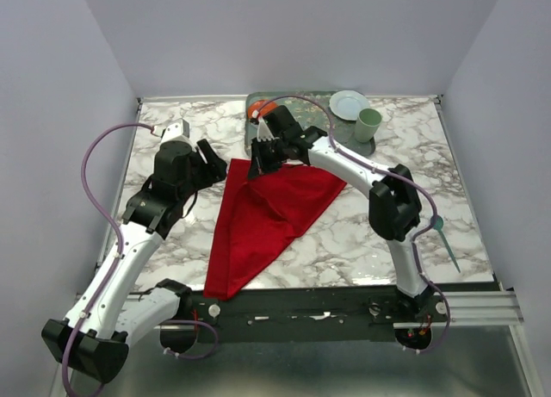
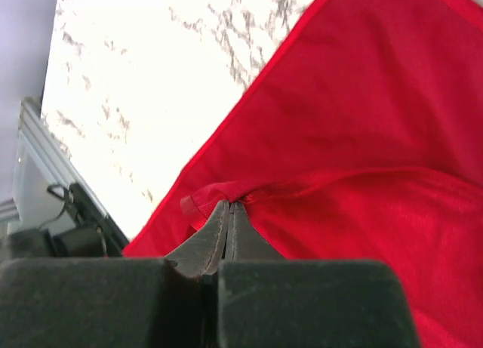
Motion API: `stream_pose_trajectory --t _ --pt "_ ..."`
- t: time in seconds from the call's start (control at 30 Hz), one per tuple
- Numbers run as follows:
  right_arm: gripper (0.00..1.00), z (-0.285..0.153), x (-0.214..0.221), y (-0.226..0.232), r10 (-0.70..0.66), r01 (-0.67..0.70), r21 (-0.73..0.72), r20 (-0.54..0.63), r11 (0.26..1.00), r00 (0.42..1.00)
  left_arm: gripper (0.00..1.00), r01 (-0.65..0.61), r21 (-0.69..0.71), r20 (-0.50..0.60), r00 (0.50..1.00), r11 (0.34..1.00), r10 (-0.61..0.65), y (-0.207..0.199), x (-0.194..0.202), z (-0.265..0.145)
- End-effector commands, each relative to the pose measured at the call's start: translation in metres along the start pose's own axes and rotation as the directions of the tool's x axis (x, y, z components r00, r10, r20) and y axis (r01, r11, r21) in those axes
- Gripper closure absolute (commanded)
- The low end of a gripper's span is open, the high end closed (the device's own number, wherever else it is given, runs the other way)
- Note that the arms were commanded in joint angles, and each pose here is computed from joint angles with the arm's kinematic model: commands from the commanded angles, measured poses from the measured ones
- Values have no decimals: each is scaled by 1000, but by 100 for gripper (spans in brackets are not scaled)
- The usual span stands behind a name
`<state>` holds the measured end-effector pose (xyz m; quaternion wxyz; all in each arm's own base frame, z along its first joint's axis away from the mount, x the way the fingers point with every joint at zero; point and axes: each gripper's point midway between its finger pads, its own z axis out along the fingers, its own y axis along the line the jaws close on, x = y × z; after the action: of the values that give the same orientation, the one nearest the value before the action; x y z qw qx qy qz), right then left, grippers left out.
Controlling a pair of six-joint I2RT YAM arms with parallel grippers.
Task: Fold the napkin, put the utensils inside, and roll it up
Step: Fold the napkin
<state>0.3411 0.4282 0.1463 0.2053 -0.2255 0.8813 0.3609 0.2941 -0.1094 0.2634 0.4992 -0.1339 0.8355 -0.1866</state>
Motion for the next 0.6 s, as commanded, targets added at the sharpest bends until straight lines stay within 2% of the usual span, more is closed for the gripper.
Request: stream_pose_trajectory --t 0.0,0.17,0.57 --pt "99 18 -25 -8 22 -21 -30 39 999 999 30 -38 -44 15 999 998 39 10 -6 -2" --pt "99 28 -32 -38 115 -116 20 62 993 991 30 -45 -42 -3 999 998 45 11 -2 3" --pt "99 53 -55 -58 158 -164 40 118 986 980 30 -32 -17 -60 998 999 30 10 14 11"
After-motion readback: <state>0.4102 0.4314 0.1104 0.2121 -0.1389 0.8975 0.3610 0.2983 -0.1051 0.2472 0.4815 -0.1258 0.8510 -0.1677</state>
